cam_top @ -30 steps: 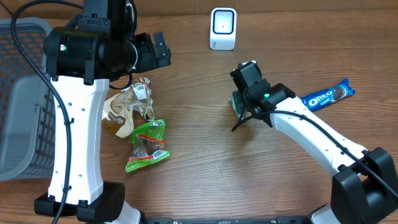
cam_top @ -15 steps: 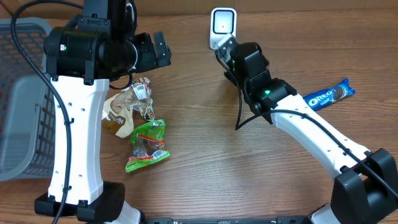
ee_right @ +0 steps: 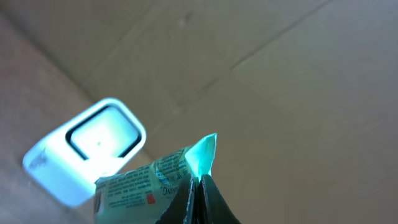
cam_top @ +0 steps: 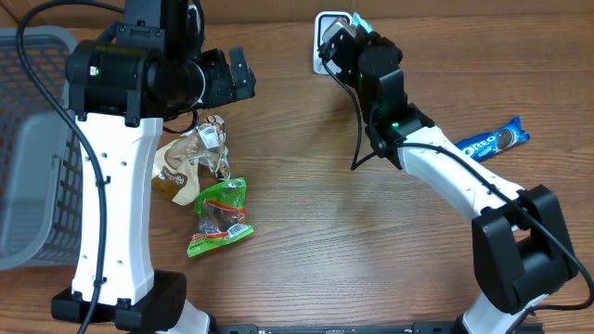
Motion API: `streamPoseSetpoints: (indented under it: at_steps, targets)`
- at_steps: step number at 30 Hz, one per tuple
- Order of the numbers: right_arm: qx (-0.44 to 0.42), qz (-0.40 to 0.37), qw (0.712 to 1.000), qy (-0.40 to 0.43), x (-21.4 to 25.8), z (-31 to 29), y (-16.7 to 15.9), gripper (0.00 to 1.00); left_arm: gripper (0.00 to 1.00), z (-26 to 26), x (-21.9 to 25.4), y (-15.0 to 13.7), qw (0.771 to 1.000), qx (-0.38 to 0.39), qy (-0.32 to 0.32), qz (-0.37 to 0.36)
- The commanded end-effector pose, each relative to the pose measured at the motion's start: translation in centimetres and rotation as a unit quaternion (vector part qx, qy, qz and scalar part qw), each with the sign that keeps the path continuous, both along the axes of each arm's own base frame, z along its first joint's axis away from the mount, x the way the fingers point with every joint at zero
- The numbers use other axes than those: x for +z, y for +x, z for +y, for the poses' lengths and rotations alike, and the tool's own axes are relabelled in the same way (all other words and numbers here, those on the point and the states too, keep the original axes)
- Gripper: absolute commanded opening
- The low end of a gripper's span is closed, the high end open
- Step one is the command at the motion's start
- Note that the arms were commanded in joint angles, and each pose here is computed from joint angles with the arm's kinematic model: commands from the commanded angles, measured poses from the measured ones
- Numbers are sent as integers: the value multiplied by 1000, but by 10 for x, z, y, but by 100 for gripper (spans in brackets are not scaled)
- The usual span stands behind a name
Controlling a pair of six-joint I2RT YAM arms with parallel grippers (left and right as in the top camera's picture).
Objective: Scan the item barcode
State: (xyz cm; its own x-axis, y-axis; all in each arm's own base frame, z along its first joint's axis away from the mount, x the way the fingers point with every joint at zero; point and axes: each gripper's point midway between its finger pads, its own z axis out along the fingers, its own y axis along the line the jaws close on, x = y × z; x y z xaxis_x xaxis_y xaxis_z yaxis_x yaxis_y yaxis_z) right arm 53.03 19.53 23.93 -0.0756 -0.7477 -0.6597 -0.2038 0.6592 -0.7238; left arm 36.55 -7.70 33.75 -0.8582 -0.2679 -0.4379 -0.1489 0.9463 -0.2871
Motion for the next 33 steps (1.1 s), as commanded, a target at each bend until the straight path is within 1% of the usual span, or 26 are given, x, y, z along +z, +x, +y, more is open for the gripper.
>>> streamPoseSetpoints:
  at_steps: [1, 5, 7, 8, 10, 11, 12, 14, 16, 19, 20, 21, 22, 23, 24, 25, 26, 27, 28, 29, 31, 33]
  targets:
    - [10, 10, 1000, 2, 1, 10, -3, 4, 100, 0, 1, 2, 1000, 2, 2, -2]
    - [24, 48, 998, -18, -18, 21, -13, 4, 100, 0, 1, 2, 1000, 2, 2, -2]
    - [34, 94, 994, -41, -41, 26, -25, 4, 100, 0, 1, 2, 1000, 2, 2, -2]
    - [34, 133, 990, -44, -58, 29, -36, 4, 100, 0, 1, 2, 1000, 1, 2, -2]
    - [22, 183, 983, -20, -79, 31, -52, 4, 100, 0, 1, 2, 1000, 1, 2, -2]
    - [5, 240, 970, 31, -99, 34, -70, 4, 100, 0, 1, 2, 1000, 1, 2, -2]
    - [1, 274, 959, 72, -108, 38, -79, 4, 99, 0, 1, 2, 1000, 1, 2, -2]
    - [-2, 330, 932, 148, -119, 47, -96, 4, 100, 0, 1, 2, 1000, 1, 2, -2]
    - [-13, 369, 904, 215, -121, 49, -105, 4, 100, 0, 1, 2, 1000, 1, 2, -2]
    - [-33, 436, 838, 326, -121, 49, -117, 4, 100, 0, 1, 2, 1000, 1, 2, -2]
    - [-39, 457, 815, 354, -122, 46, -121, 8, 100, 0, 1, 2, 1000, 1, 2, -2]
    - [-49, 477, 791, 380, -124, 41, -123, 17, 100, 0, 1, 2, 1000, 1, 2, -2]
    - [-60, 492, 769, 403, -124, 35, -124, 22, 100, 0, 1, 2, 1000, 1, 2, -2]
    - [-75, 508, 742, 431, -125, 26, -125, 22, 100, 0, 1, 2, 1000, 1, 2, -2]
    - [-82, 516, 728, 445, -125, 21, -125, 23, 100, 0, 1, 2, 1000, 1, 2, -2]
    - [-79, 528, 706, 465, -122, 12, -124, 42, 100, 0, 1, 2, 1000, 1, 2, -2]
    - [-75, 533, 695, 477, -120, 4, -122, 62, 100, 0, 1, 2, 1000, 1, 2, -2]
    - [-74, 534, 688, 486, -118, -3, -120, 71, 100, 0, 1, 2, 1000, 1, 2, -2]
    - [-70, 531, 682, 498, -115, -16, -115, 77, 100, 0, 1, 2, 1000, 1, 2, -2]
    - [-41, 527, 693, 491, -111, -23, -112, 80, 100, 0, 1, 2, 1000, 1, 2, -2]
    - [-31, 516, 714, 471, -113, -33, -108, 84, 100, 0, 1, 2, 1000, 1, 2, -2]
    - [-53, 499, 746, 437, -122, -46, -103, 96, 100, 0, 1, 2, 1000, 1, 2, -2]
